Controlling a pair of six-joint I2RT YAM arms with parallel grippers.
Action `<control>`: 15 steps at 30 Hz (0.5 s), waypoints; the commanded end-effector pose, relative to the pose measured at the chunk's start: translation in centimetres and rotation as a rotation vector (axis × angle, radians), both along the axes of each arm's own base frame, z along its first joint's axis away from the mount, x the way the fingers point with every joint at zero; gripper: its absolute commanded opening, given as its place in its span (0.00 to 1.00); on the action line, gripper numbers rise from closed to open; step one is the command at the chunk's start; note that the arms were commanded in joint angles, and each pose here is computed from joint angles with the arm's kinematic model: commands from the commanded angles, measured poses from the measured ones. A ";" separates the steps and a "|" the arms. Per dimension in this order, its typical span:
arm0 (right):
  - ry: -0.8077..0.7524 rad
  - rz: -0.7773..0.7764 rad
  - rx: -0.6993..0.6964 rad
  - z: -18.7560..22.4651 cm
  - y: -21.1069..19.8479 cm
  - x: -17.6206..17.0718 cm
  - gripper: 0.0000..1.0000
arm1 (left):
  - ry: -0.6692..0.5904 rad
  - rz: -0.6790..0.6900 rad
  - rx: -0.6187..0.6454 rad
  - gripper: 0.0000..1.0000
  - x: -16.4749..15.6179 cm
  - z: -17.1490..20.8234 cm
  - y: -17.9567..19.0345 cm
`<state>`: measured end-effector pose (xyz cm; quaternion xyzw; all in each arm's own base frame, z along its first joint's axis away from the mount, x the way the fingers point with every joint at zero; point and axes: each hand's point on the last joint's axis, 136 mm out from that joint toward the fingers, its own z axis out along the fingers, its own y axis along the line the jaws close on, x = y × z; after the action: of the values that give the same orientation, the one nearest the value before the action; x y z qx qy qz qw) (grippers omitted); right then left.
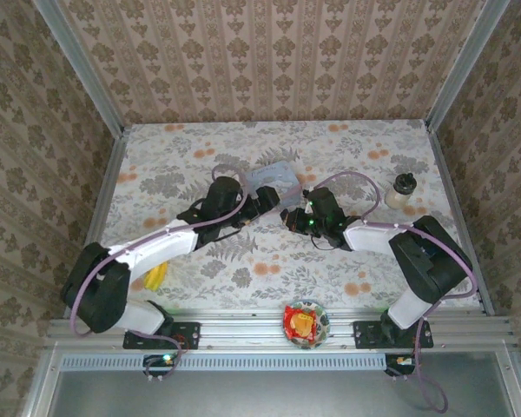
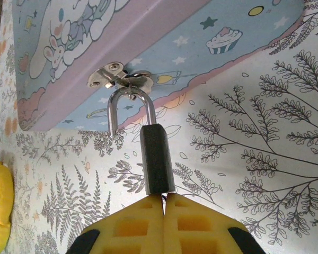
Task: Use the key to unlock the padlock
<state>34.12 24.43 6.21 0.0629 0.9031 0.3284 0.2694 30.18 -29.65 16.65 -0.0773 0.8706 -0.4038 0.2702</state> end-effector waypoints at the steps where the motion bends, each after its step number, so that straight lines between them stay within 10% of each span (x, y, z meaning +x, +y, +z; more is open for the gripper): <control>1: -0.026 0.003 -0.003 0.6 0.7 0.8 0.02 | -0.123 0.029 0.240 1.00 1.5 0.0 3.7; 15: -0.021 0.018 -0.230 -1.0 0.5 0.3 0.18 | -0.347 -0.009 0.546 1.00 6.1 0.4 6.1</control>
<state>34.11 25.58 5.95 0.0327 0.9199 0.2770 0.2756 35.37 -24.53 17.19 0.0491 0.8848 -0.2074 0.4143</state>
